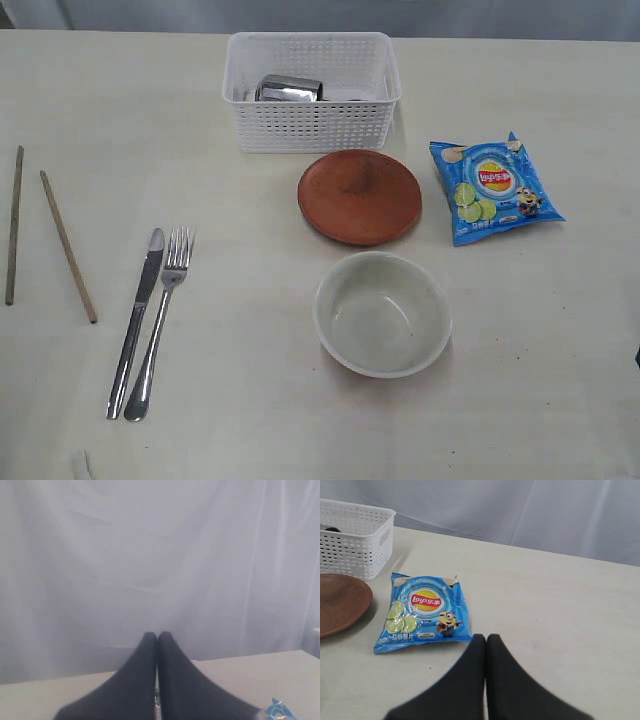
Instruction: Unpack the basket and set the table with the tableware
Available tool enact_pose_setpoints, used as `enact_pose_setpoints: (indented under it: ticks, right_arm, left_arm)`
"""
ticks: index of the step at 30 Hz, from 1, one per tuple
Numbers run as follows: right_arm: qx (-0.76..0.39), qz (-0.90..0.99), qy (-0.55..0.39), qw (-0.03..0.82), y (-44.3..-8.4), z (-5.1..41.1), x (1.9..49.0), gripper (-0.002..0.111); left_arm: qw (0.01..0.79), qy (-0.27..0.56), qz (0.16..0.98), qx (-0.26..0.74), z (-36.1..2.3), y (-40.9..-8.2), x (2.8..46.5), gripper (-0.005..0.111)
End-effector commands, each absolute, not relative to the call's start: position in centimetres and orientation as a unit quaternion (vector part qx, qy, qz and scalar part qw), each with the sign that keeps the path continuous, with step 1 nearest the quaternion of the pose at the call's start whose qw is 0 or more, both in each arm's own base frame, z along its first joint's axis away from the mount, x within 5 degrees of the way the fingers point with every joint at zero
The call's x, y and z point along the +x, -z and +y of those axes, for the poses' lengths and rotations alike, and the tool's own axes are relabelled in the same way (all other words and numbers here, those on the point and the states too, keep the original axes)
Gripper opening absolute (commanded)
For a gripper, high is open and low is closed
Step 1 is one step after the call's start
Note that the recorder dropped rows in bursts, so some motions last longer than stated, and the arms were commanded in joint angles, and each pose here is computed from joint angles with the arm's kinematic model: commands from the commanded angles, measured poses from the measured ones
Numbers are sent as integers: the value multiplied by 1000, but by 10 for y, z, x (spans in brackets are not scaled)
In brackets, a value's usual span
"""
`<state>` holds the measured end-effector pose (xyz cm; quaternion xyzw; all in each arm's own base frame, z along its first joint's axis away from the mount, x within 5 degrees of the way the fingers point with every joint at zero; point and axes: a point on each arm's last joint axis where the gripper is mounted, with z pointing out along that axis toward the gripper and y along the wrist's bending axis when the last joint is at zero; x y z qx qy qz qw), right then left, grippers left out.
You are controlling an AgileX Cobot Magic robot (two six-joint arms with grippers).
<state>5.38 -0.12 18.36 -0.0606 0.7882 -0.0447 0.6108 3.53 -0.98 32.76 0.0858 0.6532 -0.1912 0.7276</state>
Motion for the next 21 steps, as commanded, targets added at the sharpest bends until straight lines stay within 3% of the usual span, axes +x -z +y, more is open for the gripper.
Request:
enact_pose_setpoints:
  ticks: [1, 21]
  right_arm:
    - [-62, 787, 47, 612, -183, -1, 54, 0]
    - [-62, 787, 47, 612, -183, -1, 54, 0]
  left_arm:
    - [741, 191, 638, 83, -5, -327, 26, 0]
    - [737, 190, 642, 86, -6, -322, 27, 0]
